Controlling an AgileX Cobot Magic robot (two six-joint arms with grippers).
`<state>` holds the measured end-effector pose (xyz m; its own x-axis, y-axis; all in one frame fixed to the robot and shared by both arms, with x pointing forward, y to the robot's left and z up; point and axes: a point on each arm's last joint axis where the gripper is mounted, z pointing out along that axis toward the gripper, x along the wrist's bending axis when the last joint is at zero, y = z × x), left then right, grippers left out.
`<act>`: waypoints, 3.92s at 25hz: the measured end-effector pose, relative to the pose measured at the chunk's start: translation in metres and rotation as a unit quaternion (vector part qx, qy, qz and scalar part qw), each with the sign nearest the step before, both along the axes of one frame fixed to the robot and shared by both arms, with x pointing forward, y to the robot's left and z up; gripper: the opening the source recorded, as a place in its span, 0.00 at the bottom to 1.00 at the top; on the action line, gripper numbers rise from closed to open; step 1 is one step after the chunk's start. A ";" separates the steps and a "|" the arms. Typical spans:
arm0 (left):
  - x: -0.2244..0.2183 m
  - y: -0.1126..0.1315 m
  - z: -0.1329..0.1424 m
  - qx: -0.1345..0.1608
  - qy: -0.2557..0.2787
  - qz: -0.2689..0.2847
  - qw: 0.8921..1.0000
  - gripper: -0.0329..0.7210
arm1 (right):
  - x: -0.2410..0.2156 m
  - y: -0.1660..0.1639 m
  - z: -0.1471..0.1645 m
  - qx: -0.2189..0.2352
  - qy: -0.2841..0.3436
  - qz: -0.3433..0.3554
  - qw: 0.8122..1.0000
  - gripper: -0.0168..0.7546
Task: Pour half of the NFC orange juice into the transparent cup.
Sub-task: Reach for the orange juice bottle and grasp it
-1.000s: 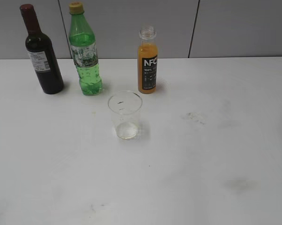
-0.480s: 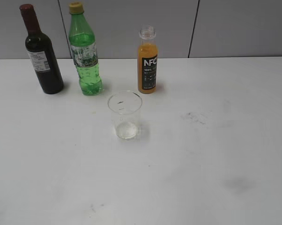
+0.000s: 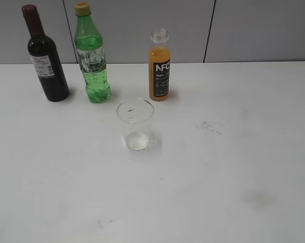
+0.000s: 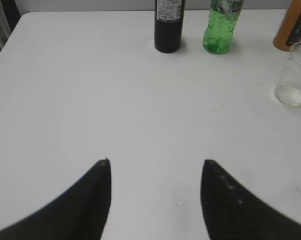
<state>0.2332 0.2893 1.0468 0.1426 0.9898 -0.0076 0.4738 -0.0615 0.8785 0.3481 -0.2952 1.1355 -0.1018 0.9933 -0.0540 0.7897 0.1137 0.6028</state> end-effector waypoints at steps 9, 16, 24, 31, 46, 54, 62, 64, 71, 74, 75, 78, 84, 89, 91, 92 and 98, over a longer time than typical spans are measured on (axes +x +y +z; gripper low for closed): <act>0.000 0.000 0.000 0.000 0.000 0.000 1.000 0.63 | -0.076 -0.002 -0.051 0.003 -0.107 0.000 0.994 0.79; 0.000 0.000 0.000 0.000 0.000 0.000 1.000 0.63 | -0.110 -0.003 -0.073 0.009 -0.179 0.001 0.984 0.79; 0.000 0.000 0.000 0.000 0.000 0.000 1.000 0.63 | -0.121 -0.001 -0.079 0.022 -0.214 0.006 0.977 0.79; 0.000 0.000 0.000 0.000 0.000 0.000 1.000 0.63 | -0.116 0.000 -0.081 0.031 -0.231 0.008 0.972 0.79; 0.019 -0.001 0.038 -0.032 -0.120 0.006 0.992 0.94 | -0.115 0.001 -0.081 0.034 -0.234 0.007 0.972 0.79; 0.098 -0.012 0.047 -0.076 -0.091 -0.045 0.992 0.92 | -0.115 0.001 -0.081 0.034 -0.234 0.007 0.972 0.79; 0.181 -0.033 0.018 -0.067 -0.057 -0.175 0.981 0.88 | -0.115 0.001 -0.081 0.034 -0.234 0.007 0.972 0.79; 0.197 -0.043 0.014 -0.074 -0.083 -0.240 0.964 0.87 | -0.115 0.001 -0.080 0.034 -0.234 0.007 0.971 0.79; 0.260 -0.066 0.000 -0.052 -0.098 -0.346 0.932 0.84 | -0.115 0.001 -0.080 0.034 -0.234 0.007 0.971 0.79; 0.290 -0.096 -0.001 0.006 -0.104 -0.371 0.923 0.83 | -0.115 0.001 -0.080 0.034 -0.235 0.007 0.971 0.79; 0.300 -0.106 0.002 0.030 -0.111 -0.375 0.920 0.83 | -0.115 0.001 -0.080 0.034 -0.235 0.007 0.971 0.79; 0.326 -0.143 -0.003 0.064 -0.111 -0.390 0.912 0.83 | -0.115 0.001 -0.080 0.034 -0.235 0.007 0.971 0.79; 0.369 -0.197 -0.032 0.066 -0.100 -0.428 0.896 0.83 | -0.115 0.001 -0.080 0.034 -0.235 0.007 0.971 0.79; 0.400 -0.213 -0.063 0.062 -0.086 -0.434 0.894 0.83 | -0.115 0.001 -0.080 0.034 -0.235 0.007 0.971 0.79; 0.408 -0.218 -0.074 0.056 -0.082 -0.442 0.891 0.83 | -0.115 0.001 -0.080 0.034 -0.235 0.007 0.971 0.79; 0.411 -0.220 -0.080 0.053 -0.079 -0.445 0.890 0.83 | -0.115 0.001 -0.080 0.034 -0.235 0.007 0.971 0.79; 0.430 -0.229 -0.101 0.049 -0.075 -0.447 0.890 0.83 | -0.115 0.001 -0.080 0.035 -0.235 0.007 0.971 0.79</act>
